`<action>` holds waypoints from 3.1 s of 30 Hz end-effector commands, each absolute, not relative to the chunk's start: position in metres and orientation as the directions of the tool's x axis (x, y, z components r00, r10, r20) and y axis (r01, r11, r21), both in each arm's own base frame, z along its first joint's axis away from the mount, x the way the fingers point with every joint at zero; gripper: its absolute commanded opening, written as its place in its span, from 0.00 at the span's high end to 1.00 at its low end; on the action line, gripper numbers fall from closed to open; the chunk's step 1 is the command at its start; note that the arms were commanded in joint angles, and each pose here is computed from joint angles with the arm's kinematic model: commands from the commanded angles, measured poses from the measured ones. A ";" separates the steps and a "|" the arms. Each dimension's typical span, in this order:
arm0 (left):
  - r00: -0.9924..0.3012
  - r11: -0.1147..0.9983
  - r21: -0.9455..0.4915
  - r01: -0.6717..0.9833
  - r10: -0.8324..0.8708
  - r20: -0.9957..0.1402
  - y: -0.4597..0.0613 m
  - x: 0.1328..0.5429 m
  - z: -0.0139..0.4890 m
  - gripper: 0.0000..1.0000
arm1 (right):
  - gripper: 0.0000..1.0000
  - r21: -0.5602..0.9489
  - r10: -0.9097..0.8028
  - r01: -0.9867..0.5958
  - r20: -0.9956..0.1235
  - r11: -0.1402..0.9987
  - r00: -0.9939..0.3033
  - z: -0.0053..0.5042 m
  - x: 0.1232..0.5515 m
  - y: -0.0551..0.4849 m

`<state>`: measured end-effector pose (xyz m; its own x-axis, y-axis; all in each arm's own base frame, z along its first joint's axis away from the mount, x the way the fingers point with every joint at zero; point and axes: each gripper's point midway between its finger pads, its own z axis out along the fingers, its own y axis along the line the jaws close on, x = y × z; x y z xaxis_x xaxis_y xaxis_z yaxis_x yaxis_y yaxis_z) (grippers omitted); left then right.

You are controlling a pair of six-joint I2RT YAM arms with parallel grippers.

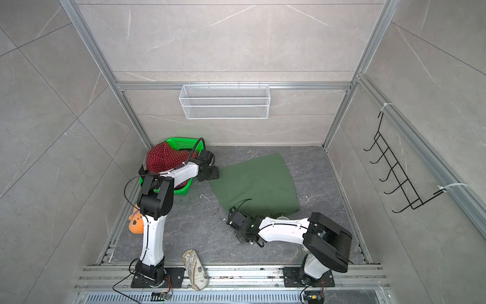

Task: Fold and stack skirts
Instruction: Fold the skirt at the center of the table.

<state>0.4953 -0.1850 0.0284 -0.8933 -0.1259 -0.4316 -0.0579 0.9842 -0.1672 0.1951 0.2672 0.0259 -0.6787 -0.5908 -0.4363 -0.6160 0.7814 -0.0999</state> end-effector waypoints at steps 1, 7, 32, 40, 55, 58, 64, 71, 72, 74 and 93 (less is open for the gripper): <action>-0.894 0.982 -0.166 -0.091 -0.154 -0.421 -0.184 0.497 0.021 0.31 | 1.00 -0.095 -0.568 -0.596 -0.452 0.798 -0.688 0.028 0.195 0.265; -0.898 0.980 -0.174 -0.101 -0.165 -0.408 -0.185 0.493 0.016 0.53 | 1.00 -0.090 -0.568 -0.598 -0.452 0.796 -0.688 0.027 0.195 0.267; -0.801 0.970 -0.244 0.022 -0.129 -0.584 -0.196 0.494 0.135 1.00 | 1.00 -0.139 -0.602 -0.610 -0.430 0.781 -0.673 0.062 0.198 0.263; -0.778 0.970 -0.239 0.046 -0.115 -0.617 -0.191 0.484 0.179 1.00 | 1.00 -0.077 -0.614 -0.659 -0.456 0.749 -0.644 0.078 0.191 0.274; -0.777 0.990 -0.138 -0.001 -0.088 -0.623 -0.134 0.431 0.208 1.00 | 1.00 -0.007 -0.710 -0.780 -0.417 0.626 -0.567 0.089 0.152 0.312; -0.767 0.991 -0.133 -0.008 -0.091 -0.636 -0.121 0.423 0.218 1.00 | 1.00 0.025 -0.704 -0.785 -0.426 0.618 -0.568 0.097 0.148 0.323; -0.766 0.994 -0.102 -0.027 -0.086 -0.637 -0.100 0.413 0.224 1.00 | 1.00 0.076 -0.642 -0.755 -0.476 0.651 -0.601 0.119 0.150 0.332; -0.762 0.993 -0.119 -0.001 -0.078 -0.643 -0.109 0.427 0.236 1.00 | 1.00 0.032 -0.570 -0.684 -0.526 0.729 -0.632 0.130 0.164 0.318; -0.758 0.992 -0.129 0.006 -0.080 -0.647 -0.112 0.431 0.238 1.00 | 1.00 0.009 -0.563 -0.668 -0.530 0.744 -0.634 0.131 0.168 0.313; -0.760 0.986 -0.168 0.022 -0.093 -0.643 -0.122 0.441 0.239 1.00 | 1.00 -0.028 -0.542 -0.629 -0.539 0.777 -0.645 0.133 0.178 0.303; -0.764 0.945 -0.322 0.050 -0.172 -0.622 -0.206 0.522 0.218 1.00 | 1.00 -0.012 -0.288 -0.320 -0.468 0.947 -0.835 0.117 0.248 0.204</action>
